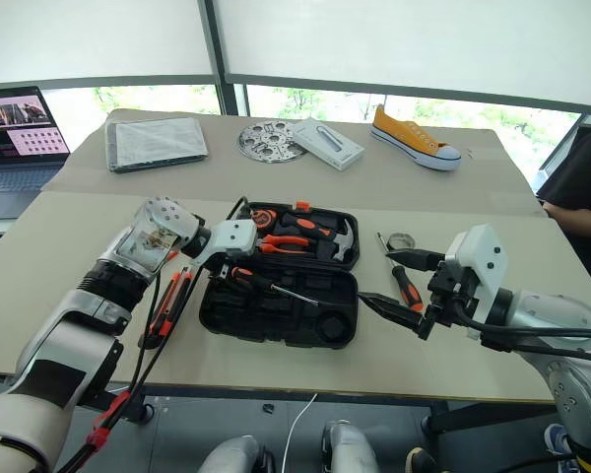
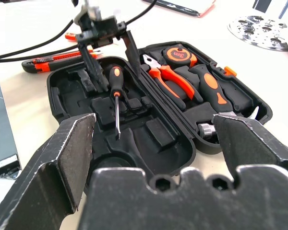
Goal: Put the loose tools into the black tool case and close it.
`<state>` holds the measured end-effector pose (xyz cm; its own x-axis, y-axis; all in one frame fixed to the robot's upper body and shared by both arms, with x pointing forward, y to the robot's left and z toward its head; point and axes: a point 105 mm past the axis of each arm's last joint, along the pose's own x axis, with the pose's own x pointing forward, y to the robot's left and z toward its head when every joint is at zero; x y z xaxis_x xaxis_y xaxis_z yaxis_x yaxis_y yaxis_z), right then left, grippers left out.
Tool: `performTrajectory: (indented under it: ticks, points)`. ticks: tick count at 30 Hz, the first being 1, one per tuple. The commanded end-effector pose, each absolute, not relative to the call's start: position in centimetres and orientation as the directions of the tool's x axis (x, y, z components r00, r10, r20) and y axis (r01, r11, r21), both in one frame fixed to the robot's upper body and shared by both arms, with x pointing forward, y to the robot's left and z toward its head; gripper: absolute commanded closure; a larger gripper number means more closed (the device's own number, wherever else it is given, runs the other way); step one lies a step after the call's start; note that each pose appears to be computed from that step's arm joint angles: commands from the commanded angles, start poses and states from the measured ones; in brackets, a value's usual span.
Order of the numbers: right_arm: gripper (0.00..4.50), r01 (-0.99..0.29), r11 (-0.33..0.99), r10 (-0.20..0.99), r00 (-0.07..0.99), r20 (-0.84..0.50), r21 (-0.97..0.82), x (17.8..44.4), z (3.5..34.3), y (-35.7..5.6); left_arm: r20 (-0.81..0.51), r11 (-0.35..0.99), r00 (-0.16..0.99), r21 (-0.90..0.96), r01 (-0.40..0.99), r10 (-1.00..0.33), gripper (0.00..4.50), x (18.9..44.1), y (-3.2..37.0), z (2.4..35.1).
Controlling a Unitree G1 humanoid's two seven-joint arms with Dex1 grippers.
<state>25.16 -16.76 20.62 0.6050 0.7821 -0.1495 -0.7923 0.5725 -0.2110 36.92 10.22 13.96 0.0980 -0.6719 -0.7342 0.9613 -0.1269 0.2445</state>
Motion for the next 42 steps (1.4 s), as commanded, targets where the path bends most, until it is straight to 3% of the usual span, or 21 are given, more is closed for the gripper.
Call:
performTrajectory:
  ticks: [1, 9, 13, 17, 29, 31, 36, 42]
  points:
    - [0.0, -0.777, 0.579, 0.779, 0.616, -0.113, -0.247, 24.9, 21.8, -16.8, -0.723, -0.135, 0.104, 0.265, 0.955, -0.683, 1.3, 37.2, 10.0, 14.9]
    - [0.0, -0.773, 0.584, 0.776, 0.621, -0.109, -0.246, 24.9, 21.8, -16.7, -0.68, -0.085, 0.103, 0.238, 0.968, -0.726, 3.87, 37.7, 9.8, 17.2]
    - [0.0, -0.772, 0.586, 0.775, 0.623, -0.11, -0.245, 24.9, 21.7, -16.7, -0.67, -0.008, 0.144, 0.219, 0.976, -0.728, 3.89, 38.5, 9.7, 18.1]
    - [0.0, -0.772, 0.588, 0.775, 0.623, -0.106, -0.244, 24.9, 21.7, -16.6, -0.716, -0.064, 0.149, 0.262, 0.963, -0.682, 3.89, 38.5, 9.7, 17.1]
    - [0.0, -0.768, 0.593, 0.771, 0.628, -0.106, -0.242, 24.9, 21.6, -16.6, -0.751, -0.062, 0.181, 0.283, 0.957, -0.635, 3.89, 38.9, 9.2, 15.9]
    - [0.0, -0.768, 0.593, 0.771, 0.628, -0.105, -0.241, 24.9, 21.5, -16.5, -0.75, -0.068, 0.178, 0.285, 0.956, -0.637, 2.91, 38.9, 9.1, 16.1]
    - [0.0, -0.769, 0.593, 0.771, 0.628, -0.109, -0.237, 24.8, 21.4, -16.5, -0.716, -0.069, 0.17, 0.292, 0.954, -0.677, 1.27, 38.7, 8.8, 17.7]
    - [0.0, -0.772, 0.591, 0.772, 0.626, -0.113, -0.236, 24.7, 21.3, -16.5, -0.705, -0.074, 0.175, 0.308, 0.949, -0.687, 1.27, 38.6, 8.6, 17.8]
